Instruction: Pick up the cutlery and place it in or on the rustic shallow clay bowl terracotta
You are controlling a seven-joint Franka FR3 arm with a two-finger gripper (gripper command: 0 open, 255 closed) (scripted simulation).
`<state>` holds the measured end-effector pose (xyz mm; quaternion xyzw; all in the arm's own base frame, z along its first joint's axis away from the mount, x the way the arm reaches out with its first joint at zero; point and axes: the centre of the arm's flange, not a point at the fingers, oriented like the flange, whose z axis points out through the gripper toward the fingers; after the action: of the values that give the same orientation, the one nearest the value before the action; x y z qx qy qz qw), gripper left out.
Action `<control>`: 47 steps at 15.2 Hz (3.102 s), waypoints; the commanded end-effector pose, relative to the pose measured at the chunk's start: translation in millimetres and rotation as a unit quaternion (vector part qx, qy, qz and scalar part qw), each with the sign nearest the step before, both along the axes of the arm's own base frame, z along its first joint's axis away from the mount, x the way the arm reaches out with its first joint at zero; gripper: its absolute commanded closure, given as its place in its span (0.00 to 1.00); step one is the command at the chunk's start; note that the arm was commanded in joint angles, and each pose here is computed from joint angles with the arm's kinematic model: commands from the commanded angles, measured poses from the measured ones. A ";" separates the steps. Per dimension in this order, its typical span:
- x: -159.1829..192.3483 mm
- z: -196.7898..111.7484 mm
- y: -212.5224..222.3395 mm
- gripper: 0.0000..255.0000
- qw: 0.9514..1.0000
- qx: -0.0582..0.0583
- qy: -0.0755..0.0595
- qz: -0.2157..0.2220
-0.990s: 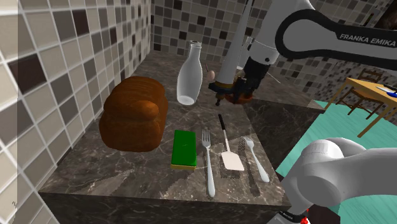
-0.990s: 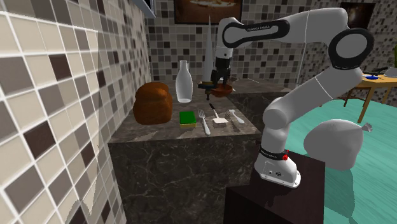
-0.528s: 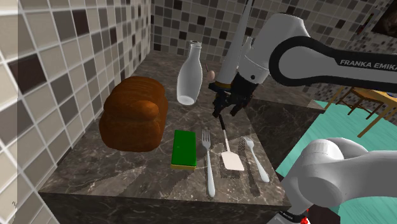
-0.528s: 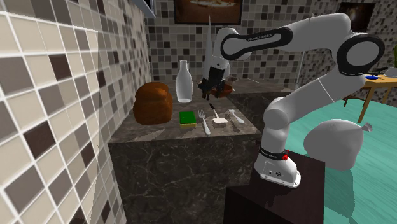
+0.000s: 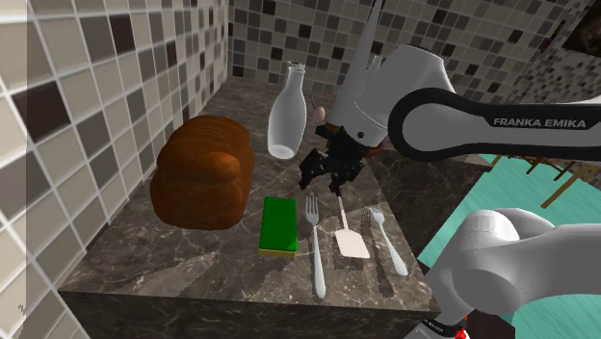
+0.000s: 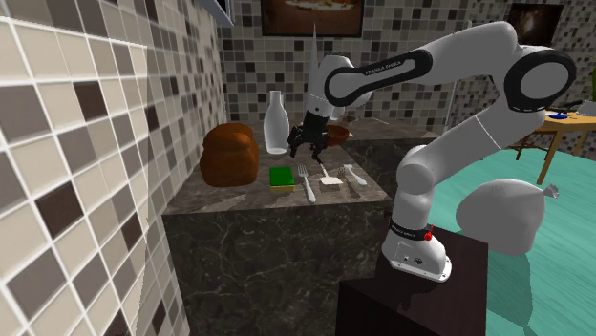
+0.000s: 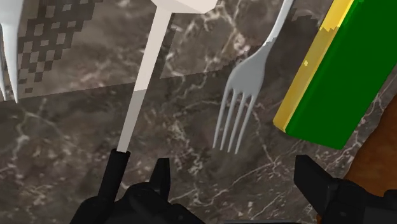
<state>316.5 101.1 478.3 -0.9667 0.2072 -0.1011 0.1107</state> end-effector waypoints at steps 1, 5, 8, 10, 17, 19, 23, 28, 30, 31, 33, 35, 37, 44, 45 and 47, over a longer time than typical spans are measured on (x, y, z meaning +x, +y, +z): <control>2.0 -10.0 2.5 0.00 1.000 0.000 -0.001 -0.001; 5.3 -23.0 4.9 0.00 1.000 0.000 -0.001 -0.001; 5.4 -23.0 4.9 0.00 1.000 0.000 -0.001 -0.001; 5.4 -23.0 4.9 0.00 1.000 0.000 -0.001 -0.001; 5.3 -22.9 4.8 1.00 1.000 0.000 -0.001 -0.001; 5.3 -23.0 4.8 1.00 1.000 0.000 -0.001 -0.001; 5.4 -12.4 4.9 1.00 1.000 0.000 -0.001 -0.001; 5.4 14.0 4.9 1.00 1.000 0.000 -0.001 -0.001; 5.4 24.5 4.9 1.00 1.000 0.000 -0.001 -0.001; 5.4 29.8 4.9 1.00 1.000 0.000 -0.001 -0.001; 5.4 40.4 4.9 1.00 1.000 0.000 -0.001 -0.001; 5.4 50.9 4.9 1.00 1.000 0.000 -0.001 -0.001; 5.4 61.5 4.9 1.00 1.000 0.000 -0.001 -0.001; 5.4 98.4 4.9 1.00 1.000 0.000 -0.001 -0.001; 5.4 103.7 4.9 1.00 1.000 0.000 -0.001 -0.001; 5.4 114.3 4.9 1.00 1.000 0.000 -0.001 -0.001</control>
<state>320.8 105.0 586.7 -0.9664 0.2081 -0.1020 0.1115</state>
